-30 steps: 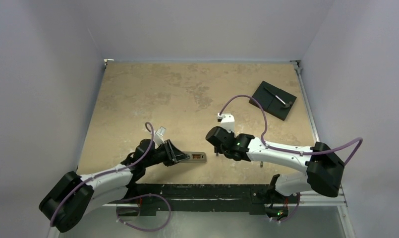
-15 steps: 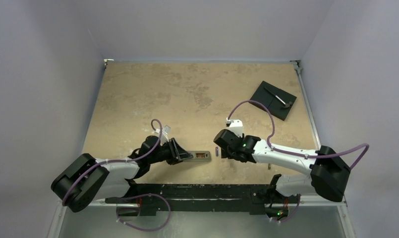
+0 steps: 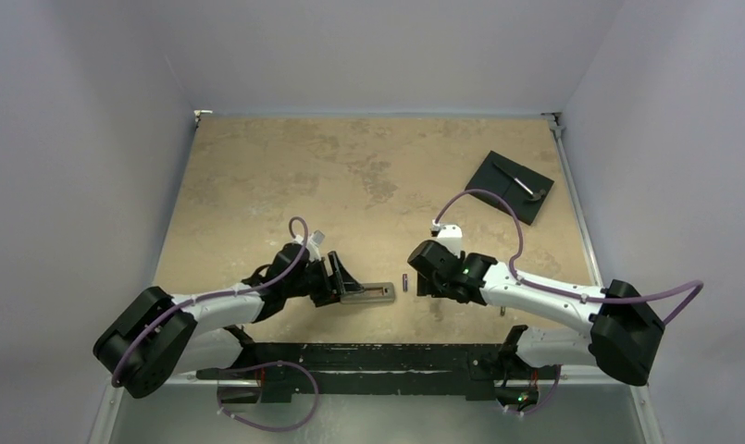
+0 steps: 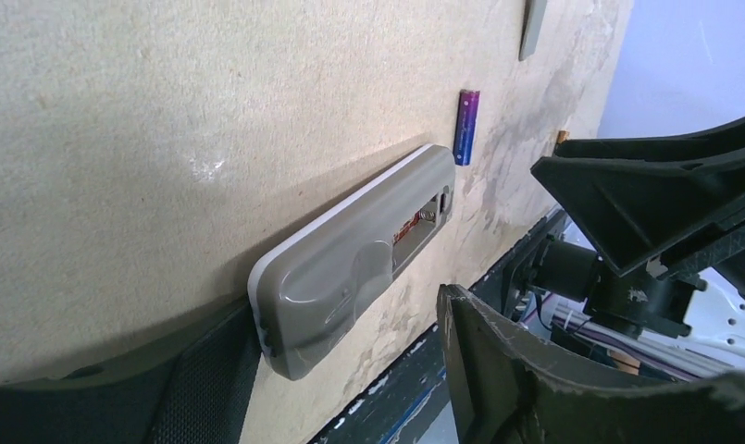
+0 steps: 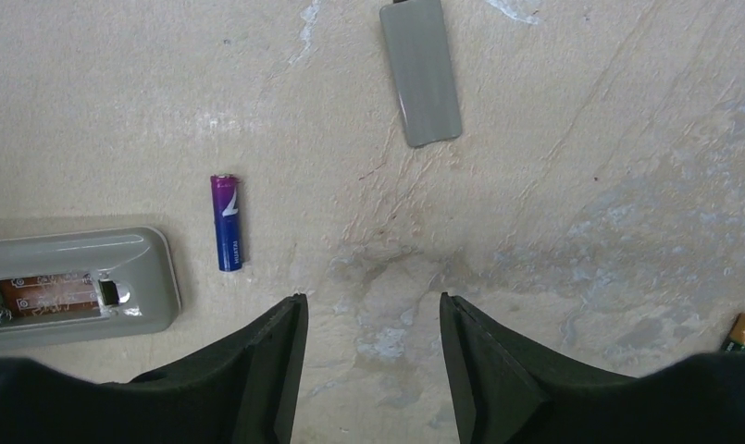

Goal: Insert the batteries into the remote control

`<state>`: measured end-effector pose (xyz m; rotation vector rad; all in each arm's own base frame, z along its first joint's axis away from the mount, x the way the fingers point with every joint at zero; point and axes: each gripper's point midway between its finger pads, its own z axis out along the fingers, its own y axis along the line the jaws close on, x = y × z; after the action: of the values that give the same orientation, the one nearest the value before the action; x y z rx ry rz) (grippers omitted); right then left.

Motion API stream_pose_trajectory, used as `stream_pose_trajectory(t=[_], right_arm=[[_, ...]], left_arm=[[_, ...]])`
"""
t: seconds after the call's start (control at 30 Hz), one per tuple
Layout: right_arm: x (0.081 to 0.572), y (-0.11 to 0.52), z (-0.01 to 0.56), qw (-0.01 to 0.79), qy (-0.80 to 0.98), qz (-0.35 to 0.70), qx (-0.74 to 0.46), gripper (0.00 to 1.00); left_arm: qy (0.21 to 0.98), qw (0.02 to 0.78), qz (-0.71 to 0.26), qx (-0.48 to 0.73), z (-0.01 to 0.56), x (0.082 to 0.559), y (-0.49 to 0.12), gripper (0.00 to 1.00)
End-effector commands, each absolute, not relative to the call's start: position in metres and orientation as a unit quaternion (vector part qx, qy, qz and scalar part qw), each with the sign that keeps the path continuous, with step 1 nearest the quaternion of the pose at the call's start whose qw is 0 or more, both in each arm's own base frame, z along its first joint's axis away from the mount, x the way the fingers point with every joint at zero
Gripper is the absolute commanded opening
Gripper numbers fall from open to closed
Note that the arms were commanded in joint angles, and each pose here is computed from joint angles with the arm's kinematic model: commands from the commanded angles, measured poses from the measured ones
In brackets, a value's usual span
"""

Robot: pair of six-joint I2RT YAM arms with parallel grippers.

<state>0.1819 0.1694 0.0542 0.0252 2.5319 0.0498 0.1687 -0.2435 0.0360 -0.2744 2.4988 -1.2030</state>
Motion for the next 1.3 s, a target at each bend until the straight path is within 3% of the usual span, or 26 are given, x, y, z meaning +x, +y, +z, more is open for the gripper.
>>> stream_pose_trajectory(t=[0.0,0.67,1.27], right_arm=[[0.18,0.175,0.057,0.293,0.955,0.038,0.017,0.62],[0.201,0.223,0.061,0.299,0.949,0.091,-0.031,0.63],[0.216,0.239,0.039,0.289,0.955,0.064,-0.036,0.5]], left_arm=[[0.932,0.167,-0.306,-0.099,-0.004,0.159,-0.206,0.69],[0.944,0.191,-0.247,-0.104,0.017,0.167,-0.186,0.7],[0.938,0.199,-0.271,-0.09,0.03,0.162,-0.189,0.68]])
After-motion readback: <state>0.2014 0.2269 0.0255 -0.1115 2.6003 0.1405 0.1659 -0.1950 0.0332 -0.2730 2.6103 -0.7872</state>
